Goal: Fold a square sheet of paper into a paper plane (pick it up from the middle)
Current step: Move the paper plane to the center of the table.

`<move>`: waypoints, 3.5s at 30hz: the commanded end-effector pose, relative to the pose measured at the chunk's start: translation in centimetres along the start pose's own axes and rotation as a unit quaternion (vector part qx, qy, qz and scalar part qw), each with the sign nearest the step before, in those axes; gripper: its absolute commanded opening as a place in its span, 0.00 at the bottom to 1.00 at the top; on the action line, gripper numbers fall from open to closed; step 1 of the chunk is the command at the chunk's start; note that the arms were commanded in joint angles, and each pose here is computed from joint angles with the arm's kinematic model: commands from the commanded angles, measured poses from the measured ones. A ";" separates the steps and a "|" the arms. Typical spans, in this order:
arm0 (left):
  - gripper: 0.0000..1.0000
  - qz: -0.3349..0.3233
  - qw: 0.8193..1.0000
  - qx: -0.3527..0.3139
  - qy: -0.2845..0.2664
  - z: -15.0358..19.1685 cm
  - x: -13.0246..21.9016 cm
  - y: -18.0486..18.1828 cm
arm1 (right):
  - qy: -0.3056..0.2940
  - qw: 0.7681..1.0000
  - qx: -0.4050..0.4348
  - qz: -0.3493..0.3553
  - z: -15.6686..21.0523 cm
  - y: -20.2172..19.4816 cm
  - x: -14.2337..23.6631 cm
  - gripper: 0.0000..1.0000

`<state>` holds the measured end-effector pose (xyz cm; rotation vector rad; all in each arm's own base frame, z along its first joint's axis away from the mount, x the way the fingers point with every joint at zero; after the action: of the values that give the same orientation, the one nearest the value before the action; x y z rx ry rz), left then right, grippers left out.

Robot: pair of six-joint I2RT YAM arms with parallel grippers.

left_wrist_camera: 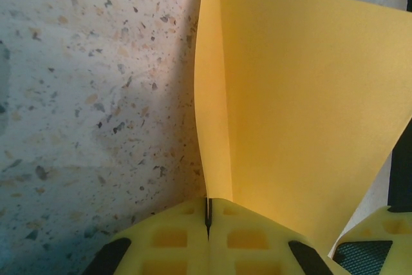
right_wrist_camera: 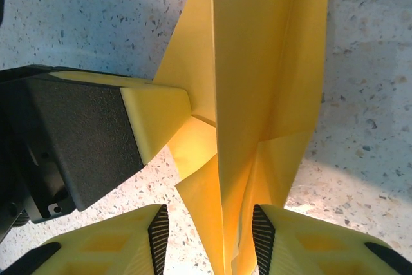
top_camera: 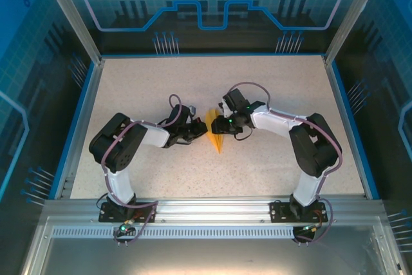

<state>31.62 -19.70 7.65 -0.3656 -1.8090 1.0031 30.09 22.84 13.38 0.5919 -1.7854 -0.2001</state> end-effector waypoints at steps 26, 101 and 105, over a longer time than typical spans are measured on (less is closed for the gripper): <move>0.02 0.007 1.000 0.017 0.002 0.0 0.2 1.0 | 0.063 0.991 0.040 0.114 1.2 1.0 -3.7 0.44; 0.29 -0.044 0.994 0.055 -0.079 -2.6 7.3 3.0 | 0.003 0.956 0.052 0.287 -1.3 3.2 -3.1 0.07; 0.29 -0.043 0.994 0.054 -0.079 -2.6 7.6 2.8 | -0.014 0.956 0.049 0.289 -3.9 2.8 -3.3 0.06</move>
<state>30.14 -12.38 10.15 -0.1456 -1.8596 1.1158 31.98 28.33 13.33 0.1879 -1.9208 0.2285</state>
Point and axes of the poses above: each hand's point on the last joint's axis, 136 mm out from that joint toward the fingers, its own x axis back along the fingers, its own y axis along the line the jaws close on, z = x × y, the point moved 9 cm from there along x, back along the fingers, and after that the axes turned 6 degrees about x, right-handed, at the moved point
